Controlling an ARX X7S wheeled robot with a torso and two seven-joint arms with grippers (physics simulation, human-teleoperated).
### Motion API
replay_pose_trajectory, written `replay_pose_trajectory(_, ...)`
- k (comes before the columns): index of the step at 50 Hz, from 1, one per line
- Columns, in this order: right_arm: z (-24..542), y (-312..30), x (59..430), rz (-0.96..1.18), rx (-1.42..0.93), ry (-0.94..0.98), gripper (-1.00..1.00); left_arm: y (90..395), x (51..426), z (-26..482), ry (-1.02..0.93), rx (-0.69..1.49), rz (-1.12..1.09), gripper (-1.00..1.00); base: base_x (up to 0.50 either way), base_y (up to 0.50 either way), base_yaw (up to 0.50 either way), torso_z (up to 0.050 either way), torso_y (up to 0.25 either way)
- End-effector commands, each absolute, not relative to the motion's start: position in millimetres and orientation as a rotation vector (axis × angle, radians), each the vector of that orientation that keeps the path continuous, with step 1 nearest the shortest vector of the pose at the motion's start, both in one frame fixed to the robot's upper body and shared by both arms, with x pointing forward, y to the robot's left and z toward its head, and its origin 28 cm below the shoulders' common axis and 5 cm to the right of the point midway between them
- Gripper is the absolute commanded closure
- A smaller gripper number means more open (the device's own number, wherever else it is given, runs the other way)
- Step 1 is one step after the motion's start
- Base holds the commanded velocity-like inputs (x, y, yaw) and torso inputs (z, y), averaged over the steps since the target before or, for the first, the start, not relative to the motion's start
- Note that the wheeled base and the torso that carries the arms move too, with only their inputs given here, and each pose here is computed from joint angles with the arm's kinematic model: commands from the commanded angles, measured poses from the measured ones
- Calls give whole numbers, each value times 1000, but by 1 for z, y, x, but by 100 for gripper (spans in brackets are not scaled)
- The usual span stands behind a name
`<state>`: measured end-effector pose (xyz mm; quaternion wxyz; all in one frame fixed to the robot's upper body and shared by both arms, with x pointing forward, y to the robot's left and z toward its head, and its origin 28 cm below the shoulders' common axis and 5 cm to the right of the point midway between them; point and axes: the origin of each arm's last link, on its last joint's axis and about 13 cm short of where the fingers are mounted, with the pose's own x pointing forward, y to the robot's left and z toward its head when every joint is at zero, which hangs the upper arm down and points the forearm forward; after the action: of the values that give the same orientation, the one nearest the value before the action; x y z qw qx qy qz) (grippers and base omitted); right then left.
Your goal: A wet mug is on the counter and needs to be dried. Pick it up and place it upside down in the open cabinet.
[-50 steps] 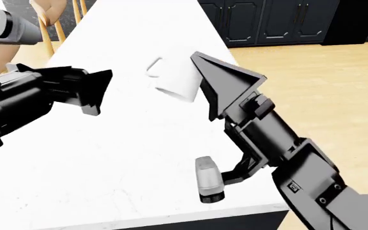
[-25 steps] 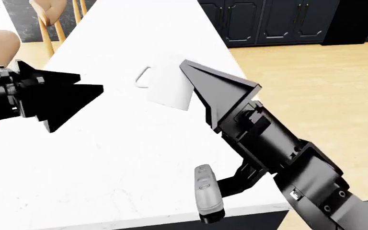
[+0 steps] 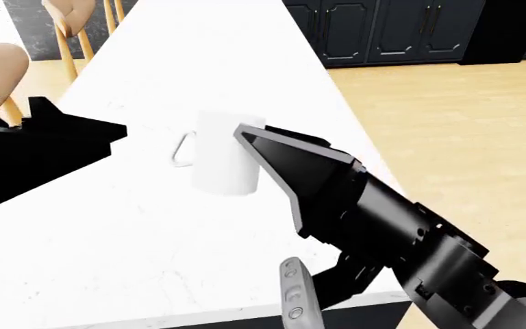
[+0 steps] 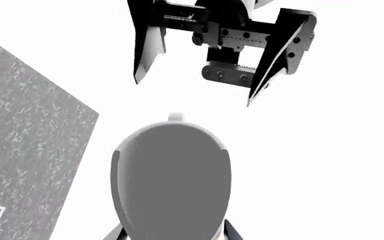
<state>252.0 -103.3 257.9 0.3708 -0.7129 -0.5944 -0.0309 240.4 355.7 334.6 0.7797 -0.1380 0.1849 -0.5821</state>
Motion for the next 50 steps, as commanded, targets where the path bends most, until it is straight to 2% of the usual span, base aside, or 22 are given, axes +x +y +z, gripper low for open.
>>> replay_pose_trajectory(1,259,-103,252,-102,-1833,-1571,100,357,239,339,417,-381,-1373,-100,0,0,0,0,0)
replay_pose_trajectory(20,263,-100,252,-114,-1822,-1564,100,337,229,327,513,-315,-1388,-100,0,0,0,0,0)
replay_pose_trajectory(50,255,-92,250,-75,-1789,-1588,100,320,240,322,508,-299,-1438,-100,0,0,0,0,0)
